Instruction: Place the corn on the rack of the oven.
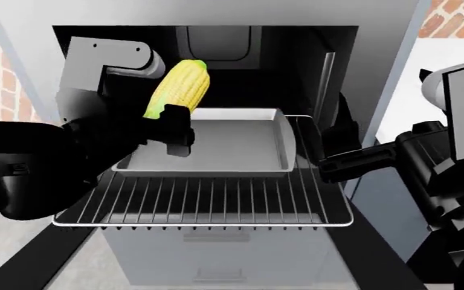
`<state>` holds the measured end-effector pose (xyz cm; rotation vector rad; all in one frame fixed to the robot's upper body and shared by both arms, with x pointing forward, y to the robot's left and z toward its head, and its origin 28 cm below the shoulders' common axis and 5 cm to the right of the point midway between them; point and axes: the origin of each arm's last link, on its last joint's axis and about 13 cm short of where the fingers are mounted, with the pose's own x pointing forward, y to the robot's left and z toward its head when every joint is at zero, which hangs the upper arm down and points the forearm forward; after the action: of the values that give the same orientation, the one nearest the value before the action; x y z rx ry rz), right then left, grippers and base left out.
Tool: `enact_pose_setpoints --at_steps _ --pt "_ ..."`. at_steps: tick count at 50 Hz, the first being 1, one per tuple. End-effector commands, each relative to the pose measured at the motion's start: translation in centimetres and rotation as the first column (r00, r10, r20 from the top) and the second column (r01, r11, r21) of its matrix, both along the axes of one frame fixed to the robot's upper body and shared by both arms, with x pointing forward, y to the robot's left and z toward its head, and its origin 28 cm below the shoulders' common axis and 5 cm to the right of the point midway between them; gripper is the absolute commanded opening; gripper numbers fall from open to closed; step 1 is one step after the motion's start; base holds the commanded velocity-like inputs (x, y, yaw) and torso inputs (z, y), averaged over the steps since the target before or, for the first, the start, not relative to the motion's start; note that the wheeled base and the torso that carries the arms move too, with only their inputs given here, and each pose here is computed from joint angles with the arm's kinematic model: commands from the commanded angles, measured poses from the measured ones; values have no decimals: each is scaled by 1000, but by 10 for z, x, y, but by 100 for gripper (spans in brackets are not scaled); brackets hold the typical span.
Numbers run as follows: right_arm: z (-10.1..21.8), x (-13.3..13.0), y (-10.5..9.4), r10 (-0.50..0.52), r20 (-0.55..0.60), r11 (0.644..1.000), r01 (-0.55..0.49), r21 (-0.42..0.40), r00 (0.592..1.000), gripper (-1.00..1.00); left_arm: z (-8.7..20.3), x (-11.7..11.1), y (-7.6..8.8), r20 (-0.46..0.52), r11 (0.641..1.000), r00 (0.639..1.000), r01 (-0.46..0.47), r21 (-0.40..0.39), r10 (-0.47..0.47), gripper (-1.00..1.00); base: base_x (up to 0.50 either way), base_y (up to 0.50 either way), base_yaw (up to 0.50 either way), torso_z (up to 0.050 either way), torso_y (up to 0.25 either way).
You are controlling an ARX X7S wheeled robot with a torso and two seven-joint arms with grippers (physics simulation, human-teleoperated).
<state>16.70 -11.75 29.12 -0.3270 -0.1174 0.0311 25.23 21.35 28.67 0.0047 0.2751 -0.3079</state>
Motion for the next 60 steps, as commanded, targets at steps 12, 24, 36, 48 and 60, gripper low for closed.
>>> enact_pose_setpoints --at_steps 12,24,36,48,60 --pt "-2 2 -3 -8 1 1000 8 6 1000 100 -6 46 -20 -64 1000 998 -11 -19 10 -100 0 0 0 1 1" --pt "-4 4 -3 -8 -5 1000 8 6 1000 100 -11 63 -27 -94 999 995 -43 -13 42 -100 0 0 0 0 0" --pt "-5 4 -3 -10 -1 1000 10 11 1000 100 -19 73 -32 -108 998 992 -63 -9 62 -100 0 0 0 0 1" --pt "-7 4 -5 -15 0 1000 15 14 1000 100 -26 91 -38 -123 995 988 -94 -15 91 -100 0 0 0 0 1" --pt "-11 5 -7 -20 -6 1000 20 22 1000 100 -32 109 -42 -140 994 985 -108 -12 105 -100 0 0 0 1 1"
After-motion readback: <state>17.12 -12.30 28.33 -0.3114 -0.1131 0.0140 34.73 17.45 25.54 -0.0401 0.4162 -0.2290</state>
